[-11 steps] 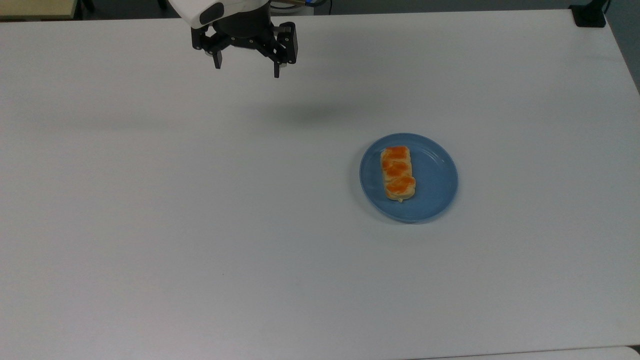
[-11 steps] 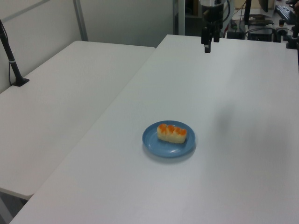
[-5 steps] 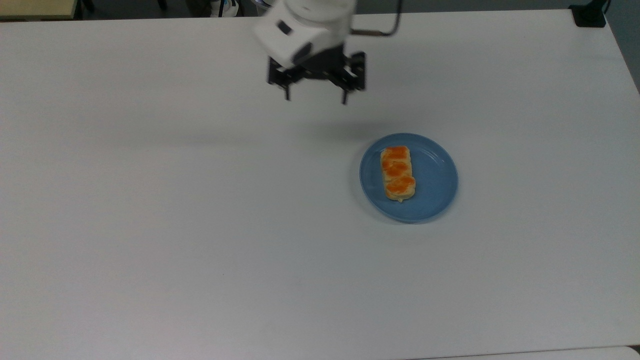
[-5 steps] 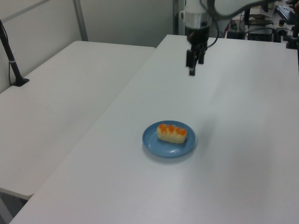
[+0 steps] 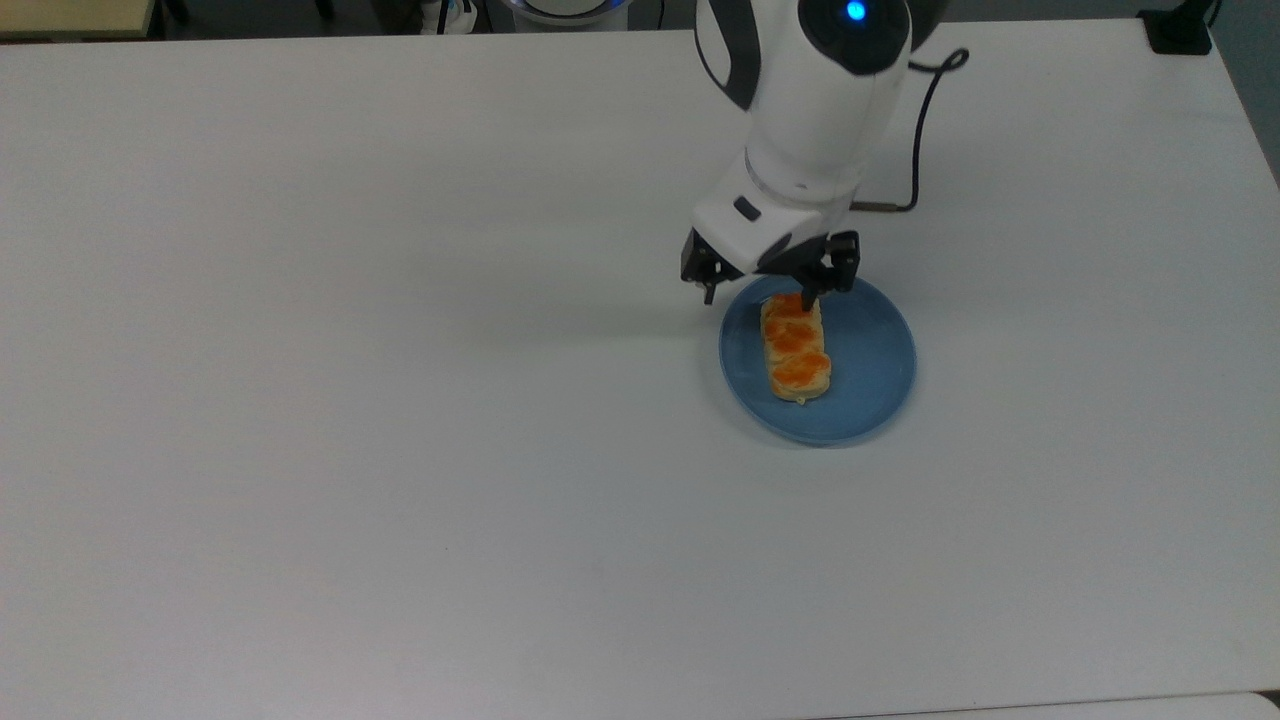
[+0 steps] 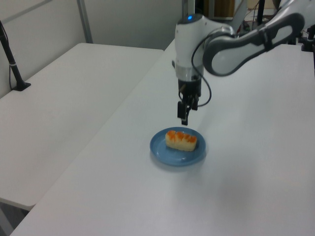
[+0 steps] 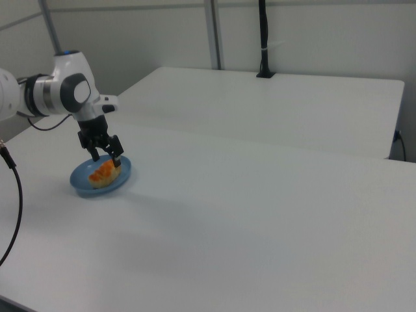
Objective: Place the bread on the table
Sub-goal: 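Move the gripper over the blue plate and lower onto the bread, then close the gripper on the bread and lift it off the plate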
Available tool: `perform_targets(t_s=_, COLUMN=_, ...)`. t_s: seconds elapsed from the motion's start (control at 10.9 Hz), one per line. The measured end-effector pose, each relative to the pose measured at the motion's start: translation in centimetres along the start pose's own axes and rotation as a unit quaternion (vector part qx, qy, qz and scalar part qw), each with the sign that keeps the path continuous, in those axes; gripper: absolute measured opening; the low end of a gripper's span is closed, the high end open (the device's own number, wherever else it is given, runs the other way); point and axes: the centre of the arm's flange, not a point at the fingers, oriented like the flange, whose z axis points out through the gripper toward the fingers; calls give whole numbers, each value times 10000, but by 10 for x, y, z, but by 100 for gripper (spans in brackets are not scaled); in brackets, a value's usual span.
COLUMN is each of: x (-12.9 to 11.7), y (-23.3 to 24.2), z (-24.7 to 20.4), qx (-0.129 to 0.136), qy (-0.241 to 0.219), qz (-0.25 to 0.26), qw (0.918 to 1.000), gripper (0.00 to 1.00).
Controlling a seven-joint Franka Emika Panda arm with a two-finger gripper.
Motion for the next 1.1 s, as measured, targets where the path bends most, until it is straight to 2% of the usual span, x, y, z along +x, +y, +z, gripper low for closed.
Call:
perform_targets(t_s=0.28, x=4, y=-27, z=41, qx=17, qy=182, qz=139, qw=9997, gripper=100)
perform_targets(t_s=0.46, x=3, y=-35, z=49, qx=-88, qy=201, qz=117, qw=9997, gripper=90)
perform_targets(t_s=0.55, x=2, y=-37, z=49, qx=-101, qy=217, qz=89, qw=9997, gripper=82)
perform_targets(t_s=0.83, x=5, y=-41, z=37, qx=-56, qy=320, qz=74, qw=9994, gripper=34)
perform_targets(t_s=0.92, x=6, y=-39, z=24, qx=-15, qy=414, qz=46, qw=9991, gripper=24)
perform_targets(t_s=1.1, x=2, y=-31, z=-24, qx=95, qy=628, qz=15, qw=9980, gripper=18)
